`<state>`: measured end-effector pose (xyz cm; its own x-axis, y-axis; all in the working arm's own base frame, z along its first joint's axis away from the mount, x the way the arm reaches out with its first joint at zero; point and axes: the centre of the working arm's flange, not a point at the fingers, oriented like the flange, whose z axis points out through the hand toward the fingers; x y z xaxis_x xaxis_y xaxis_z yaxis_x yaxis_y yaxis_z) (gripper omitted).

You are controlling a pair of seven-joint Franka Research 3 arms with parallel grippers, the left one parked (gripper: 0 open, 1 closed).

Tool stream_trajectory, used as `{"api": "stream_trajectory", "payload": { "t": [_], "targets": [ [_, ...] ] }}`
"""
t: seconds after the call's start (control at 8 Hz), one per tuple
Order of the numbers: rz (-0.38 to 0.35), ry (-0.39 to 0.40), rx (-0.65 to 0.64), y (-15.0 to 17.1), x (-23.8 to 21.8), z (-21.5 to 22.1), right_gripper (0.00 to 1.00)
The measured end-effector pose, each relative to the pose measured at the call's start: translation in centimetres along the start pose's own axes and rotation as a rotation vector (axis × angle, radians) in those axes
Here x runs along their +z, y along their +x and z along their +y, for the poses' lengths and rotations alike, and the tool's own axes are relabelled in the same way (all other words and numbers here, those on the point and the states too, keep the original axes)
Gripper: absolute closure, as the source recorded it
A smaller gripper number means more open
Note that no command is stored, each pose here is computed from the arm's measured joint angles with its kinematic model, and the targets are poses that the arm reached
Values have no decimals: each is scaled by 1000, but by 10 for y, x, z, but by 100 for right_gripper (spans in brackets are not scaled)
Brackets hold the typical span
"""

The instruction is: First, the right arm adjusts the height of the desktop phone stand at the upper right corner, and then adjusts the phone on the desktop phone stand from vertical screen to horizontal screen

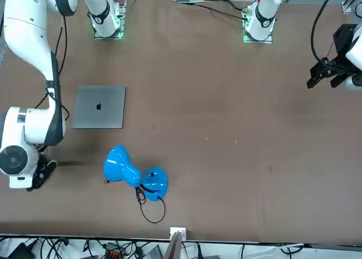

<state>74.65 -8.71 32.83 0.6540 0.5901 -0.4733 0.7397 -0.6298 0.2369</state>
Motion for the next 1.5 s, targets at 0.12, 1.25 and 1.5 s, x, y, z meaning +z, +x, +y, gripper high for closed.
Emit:
{"api": "stream_trajectory", "payload": {
  "t": [0.12,1.25,1.5],
  "targets": [
    [28,20,-26,-6,-2,4,83],
    [242,148,-83,-41,-18,23,83],
    [306,183,-119,-49,-16,28,83]
  ]
}}
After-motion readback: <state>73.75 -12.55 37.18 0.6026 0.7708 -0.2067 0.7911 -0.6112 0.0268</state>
